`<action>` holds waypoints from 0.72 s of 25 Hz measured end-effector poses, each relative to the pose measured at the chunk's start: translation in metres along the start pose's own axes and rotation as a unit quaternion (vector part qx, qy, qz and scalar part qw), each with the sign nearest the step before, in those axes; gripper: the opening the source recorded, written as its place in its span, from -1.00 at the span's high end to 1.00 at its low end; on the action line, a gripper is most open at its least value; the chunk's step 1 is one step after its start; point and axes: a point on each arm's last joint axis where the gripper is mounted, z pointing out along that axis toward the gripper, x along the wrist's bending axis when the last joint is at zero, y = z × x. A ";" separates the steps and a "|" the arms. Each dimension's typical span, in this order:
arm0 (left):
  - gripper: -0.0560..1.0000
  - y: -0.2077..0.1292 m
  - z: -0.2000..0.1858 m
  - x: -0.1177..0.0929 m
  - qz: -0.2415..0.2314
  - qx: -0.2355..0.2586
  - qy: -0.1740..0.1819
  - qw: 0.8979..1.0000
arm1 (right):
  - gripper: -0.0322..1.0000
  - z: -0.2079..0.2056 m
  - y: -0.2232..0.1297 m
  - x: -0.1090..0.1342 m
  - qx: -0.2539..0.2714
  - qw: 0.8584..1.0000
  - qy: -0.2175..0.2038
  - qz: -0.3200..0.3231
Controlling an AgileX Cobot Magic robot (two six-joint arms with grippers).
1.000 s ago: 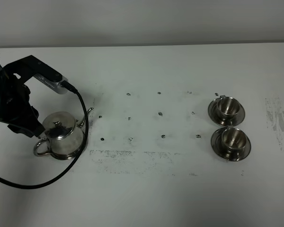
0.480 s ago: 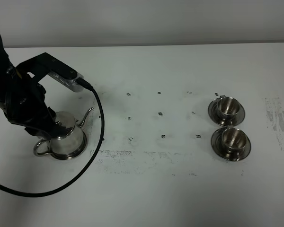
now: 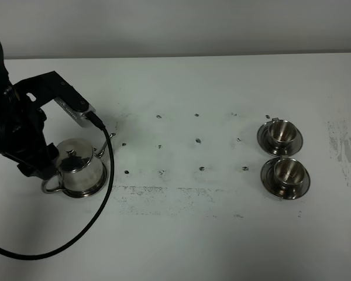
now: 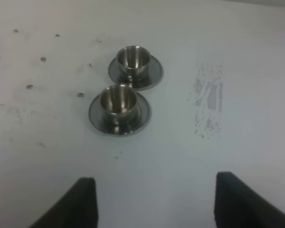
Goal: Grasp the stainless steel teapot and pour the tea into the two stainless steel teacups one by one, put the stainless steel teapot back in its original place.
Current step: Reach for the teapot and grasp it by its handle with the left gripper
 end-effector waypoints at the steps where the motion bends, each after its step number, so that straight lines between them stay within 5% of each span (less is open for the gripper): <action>1: -0.30 0.000 0.001 0.000 0.002 0.001 -0.001 1.000 | -0.05 0.000 0.000 0.000 0.000 1.000 0.000 0.000; 11: -0.21 0.009 0.035 0.003 -0.003 0.037 -0.036 0.999 | -0.05 0.000 0.000 0.000 0.000 1.000 0.000 0.000; 18: -0.21 0.010 0.037 0.003 -0.046 0.040 -0.034 0.998 | -0.05 0.000 0.000 0.000 0.000 1.000 0.000 0.000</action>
